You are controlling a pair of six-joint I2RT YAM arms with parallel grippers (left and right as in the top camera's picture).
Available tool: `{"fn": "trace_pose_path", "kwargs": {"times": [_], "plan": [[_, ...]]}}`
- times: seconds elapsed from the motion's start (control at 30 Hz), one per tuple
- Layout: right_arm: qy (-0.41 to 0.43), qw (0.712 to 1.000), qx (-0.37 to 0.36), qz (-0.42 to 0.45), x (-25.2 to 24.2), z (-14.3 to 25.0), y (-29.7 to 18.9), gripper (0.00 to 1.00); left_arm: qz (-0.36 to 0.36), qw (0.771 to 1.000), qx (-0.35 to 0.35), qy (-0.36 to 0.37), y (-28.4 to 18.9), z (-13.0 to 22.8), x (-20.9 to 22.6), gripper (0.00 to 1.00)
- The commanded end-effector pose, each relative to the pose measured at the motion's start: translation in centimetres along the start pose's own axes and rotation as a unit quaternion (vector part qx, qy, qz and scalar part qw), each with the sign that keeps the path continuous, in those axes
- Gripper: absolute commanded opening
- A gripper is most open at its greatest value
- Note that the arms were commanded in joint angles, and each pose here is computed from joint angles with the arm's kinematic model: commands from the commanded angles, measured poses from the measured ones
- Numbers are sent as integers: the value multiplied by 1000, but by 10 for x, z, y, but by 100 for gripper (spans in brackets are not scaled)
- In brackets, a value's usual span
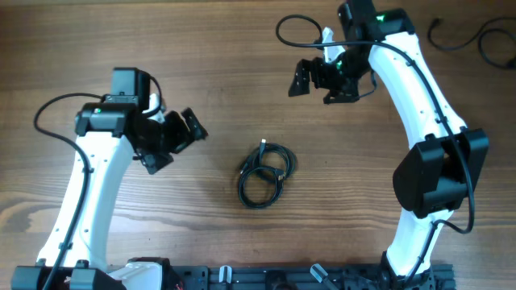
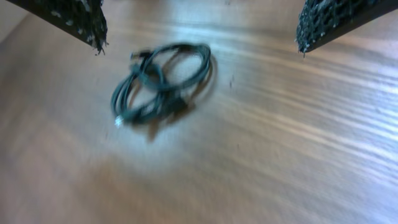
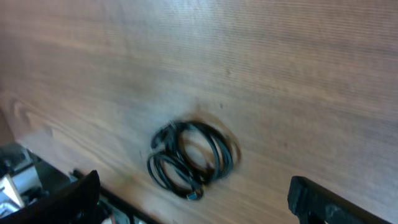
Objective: Untangle cables
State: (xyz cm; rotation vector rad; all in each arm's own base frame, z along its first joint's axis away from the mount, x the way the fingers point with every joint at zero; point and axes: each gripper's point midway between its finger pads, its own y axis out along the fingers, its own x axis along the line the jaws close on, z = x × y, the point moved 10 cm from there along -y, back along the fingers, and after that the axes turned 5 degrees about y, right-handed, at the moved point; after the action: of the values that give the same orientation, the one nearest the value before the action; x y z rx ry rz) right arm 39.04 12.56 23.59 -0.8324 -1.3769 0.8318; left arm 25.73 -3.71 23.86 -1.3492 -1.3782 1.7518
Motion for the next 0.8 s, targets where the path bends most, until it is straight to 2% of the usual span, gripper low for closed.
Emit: {"fn": "trace_pose_path", "kwargs": {"times": [0.0, 0.1, 0.2, 0.43, 0.6, 0.77], "plan": [[87, 996, -16, 6, 1, -8, 6, 100, 11, 996, 37, 76, 5, 21, -22, 100], [161, 987, -19, 2, 6, -8, 8, 100, 12, 989, 57, 134, 14, 41, -44, 100], [135, 991, -19, -2, 26, -4, 18, 100, -3, 984, 57, 169, 19, 52, -55, 100], [103, 994, -20, 35, 44, 7, 31, 100, -14, 983, 75, 169, 19, 59, -53, 100], [116, 991, -36, 55, 30, 1, 25, 100, -30, 981, 99, 165, 20, 66, -48, 100], [139, 987, -45, 60, 9, -7, 14, 100, -45, 974, 128, 183, 47, 84, -40, 100]]}}
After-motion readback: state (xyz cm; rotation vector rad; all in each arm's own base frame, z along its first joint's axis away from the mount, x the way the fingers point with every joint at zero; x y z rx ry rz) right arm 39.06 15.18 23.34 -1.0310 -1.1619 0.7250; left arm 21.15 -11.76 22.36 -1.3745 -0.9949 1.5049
